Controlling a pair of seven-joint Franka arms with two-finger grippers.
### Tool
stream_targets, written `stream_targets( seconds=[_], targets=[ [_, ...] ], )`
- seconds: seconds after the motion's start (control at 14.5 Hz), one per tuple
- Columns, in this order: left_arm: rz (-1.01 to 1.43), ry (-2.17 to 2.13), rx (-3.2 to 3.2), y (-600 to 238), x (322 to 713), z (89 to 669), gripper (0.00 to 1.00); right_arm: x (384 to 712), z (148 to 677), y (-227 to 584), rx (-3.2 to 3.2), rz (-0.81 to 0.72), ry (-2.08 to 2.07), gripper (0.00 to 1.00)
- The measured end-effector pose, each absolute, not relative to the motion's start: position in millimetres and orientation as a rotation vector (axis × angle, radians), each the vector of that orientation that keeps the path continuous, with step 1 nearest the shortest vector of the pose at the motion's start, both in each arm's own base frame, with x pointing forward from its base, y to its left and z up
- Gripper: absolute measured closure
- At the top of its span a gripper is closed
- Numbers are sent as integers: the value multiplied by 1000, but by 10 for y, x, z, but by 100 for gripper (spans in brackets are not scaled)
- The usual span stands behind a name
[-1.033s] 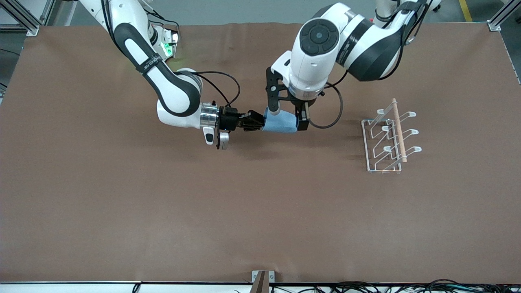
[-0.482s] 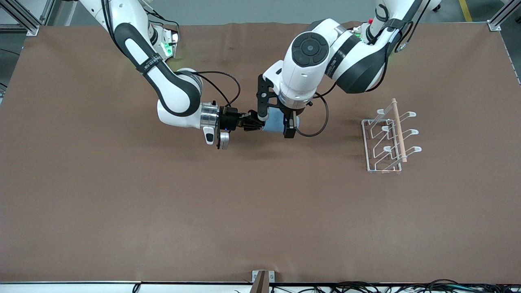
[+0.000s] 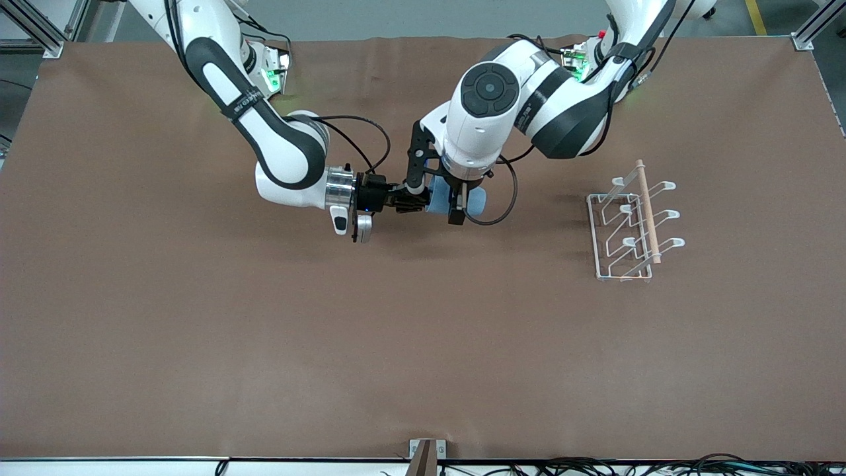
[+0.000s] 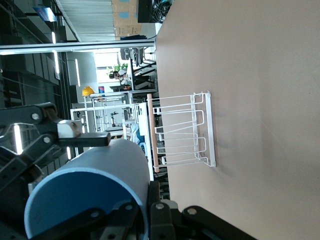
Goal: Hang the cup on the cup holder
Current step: 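Grasp the blue cup's rim with the left gripper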
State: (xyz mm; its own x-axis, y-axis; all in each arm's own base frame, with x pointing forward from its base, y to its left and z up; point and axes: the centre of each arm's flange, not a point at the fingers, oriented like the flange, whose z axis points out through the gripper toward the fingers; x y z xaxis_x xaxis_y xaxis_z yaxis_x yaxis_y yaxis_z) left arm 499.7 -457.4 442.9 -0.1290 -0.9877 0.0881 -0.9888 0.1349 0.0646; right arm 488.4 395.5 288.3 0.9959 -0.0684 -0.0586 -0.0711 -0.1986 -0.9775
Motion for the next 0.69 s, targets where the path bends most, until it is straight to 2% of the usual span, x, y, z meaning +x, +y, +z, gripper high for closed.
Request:
stream_targets(
  seconds=[0.28,0.34,0.41,0.55,0.69],
  targets=[
    [8,-2300,1975,-4570,5000,4392,3,4871,2886,3972,-1769,-3,95,95],
    [3,-2299,1977,-4561,5007,4370,9,4858,2888,3987,-1767,0,94,95],
    [-2,-2296,1979,-4549,5016,4349,9,4852,2891,3996,-1765,1,94,95],
    [-5,-2293,1981,-4534,5030,4329,20,4853,2884,3996,-1767,0,97,95],
    [-4,-2292,1981,-4534,5031,4321,20,4853,2879,3996,-1767,0,98,95]
  ],
)
